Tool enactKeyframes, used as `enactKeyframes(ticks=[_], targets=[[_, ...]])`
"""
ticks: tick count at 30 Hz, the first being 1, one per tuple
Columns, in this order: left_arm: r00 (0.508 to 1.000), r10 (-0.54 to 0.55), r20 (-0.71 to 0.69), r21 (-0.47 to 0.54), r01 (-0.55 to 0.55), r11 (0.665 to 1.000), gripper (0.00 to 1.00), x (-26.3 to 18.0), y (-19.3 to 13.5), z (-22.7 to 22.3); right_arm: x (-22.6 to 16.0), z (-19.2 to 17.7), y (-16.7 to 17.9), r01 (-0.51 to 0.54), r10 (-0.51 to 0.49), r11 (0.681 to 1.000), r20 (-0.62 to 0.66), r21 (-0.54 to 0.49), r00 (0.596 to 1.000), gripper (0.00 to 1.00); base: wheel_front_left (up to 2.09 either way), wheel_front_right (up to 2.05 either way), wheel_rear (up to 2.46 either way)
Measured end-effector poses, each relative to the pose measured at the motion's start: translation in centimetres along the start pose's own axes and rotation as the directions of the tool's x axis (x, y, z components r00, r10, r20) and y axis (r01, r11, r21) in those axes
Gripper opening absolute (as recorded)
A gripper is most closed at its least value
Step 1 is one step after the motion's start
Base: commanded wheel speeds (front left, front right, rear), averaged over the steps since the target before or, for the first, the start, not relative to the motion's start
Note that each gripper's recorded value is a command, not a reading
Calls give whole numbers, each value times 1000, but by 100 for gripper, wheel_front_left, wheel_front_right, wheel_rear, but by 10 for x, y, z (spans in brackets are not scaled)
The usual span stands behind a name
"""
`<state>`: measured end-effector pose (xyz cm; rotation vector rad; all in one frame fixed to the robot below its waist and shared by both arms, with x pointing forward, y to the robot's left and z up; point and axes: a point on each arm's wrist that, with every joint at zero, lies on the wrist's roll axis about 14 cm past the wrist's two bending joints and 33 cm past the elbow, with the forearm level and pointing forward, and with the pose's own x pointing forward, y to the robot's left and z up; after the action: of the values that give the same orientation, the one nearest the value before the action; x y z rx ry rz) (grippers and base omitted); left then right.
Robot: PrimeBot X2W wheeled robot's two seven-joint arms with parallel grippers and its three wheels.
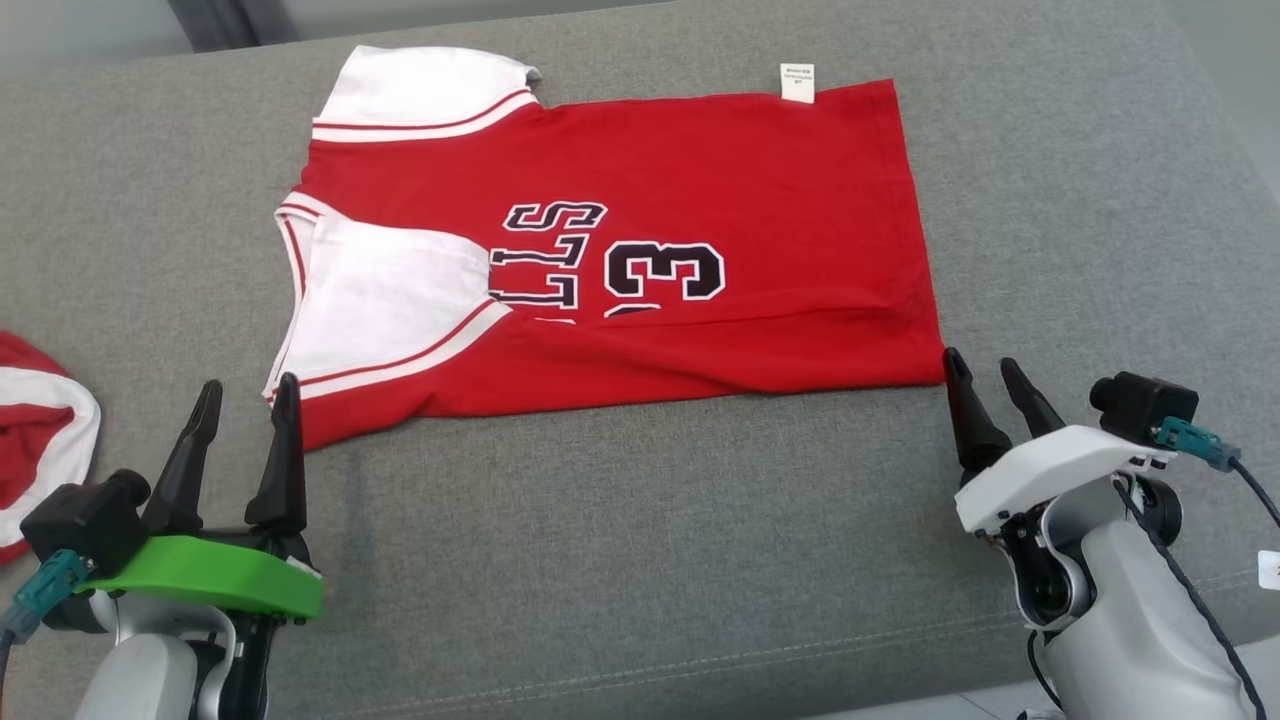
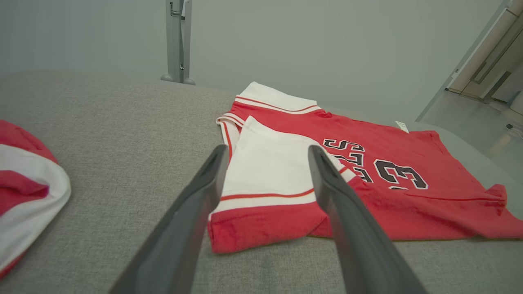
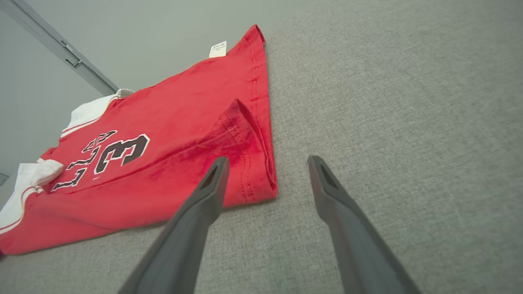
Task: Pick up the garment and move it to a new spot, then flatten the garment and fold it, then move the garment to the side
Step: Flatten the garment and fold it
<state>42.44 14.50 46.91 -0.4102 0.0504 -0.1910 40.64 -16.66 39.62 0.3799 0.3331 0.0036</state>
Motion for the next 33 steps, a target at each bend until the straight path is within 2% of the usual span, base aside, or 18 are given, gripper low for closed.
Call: enactKeyframes(ticks=[5, 14, 20, 21, 22, 23, 24, 25, 30, 33], targets=[[1000, 21, -3, 9, -21, 1000, 100, -2, 8, -1, 8, -15, -5, 34, -26, 992, -66, 125, 997, 100, 0, 0, 0], [999, 37, 0, 29, -37, 999, 100, -3, 17, 1, 21, -29, 11, 12, 19, 980, -152, 201, 988, 100, 0, 0, 0], [999, 47, -6, 30, -46, 998, 100, -5, 20, 0, 27, -31, 10, 39, 6, 969, -182, 244, 983, 100, 0, 0, 0], [999, 48, -6, 30, -47, 998, 100, -5, 20, 0, 28, -31, 11, 39, 6, 969, -182, 245, 983, 67, 0, 0, 0], [999, 48, -7, 30, -48, 998, 100, -5, 20, 0, 29, -31, 12, 39, 7, 969, -185, 245, 983, 67, 0, 0, 0], [999, 49, -7, 30, -48, 998, 100, -5, 20, 0, 30, -30, 12, 38, 9, 968, -186, 247, 983, 41, 0, 0, 0], [999, 48, -7, 29, -48, 998, 100, -5, 20, -1, 30, -30, 13, 36, 11, 969, -187, 245, 982, 7, 0, 0, 0], [999, 49, -8, 29, -48, 998, 100, -6, 21, -1, 31, -30, 13, 35, 13, 968, -188, 248, 982, 0, 0, 0, 0], [998, 61, -25, 21, -61, 998, 100, -7, 23, -7, 30, -35, 17, 30, 22, 967, -203, 252, 979, 0, 0, 0, 0], [997, 76, -33, -20, -77, 997, 100, -8, 24, -11, 31, -31, 20, 19, 28, 969, -186, 246, 982, 0, 0, 0, 0]])
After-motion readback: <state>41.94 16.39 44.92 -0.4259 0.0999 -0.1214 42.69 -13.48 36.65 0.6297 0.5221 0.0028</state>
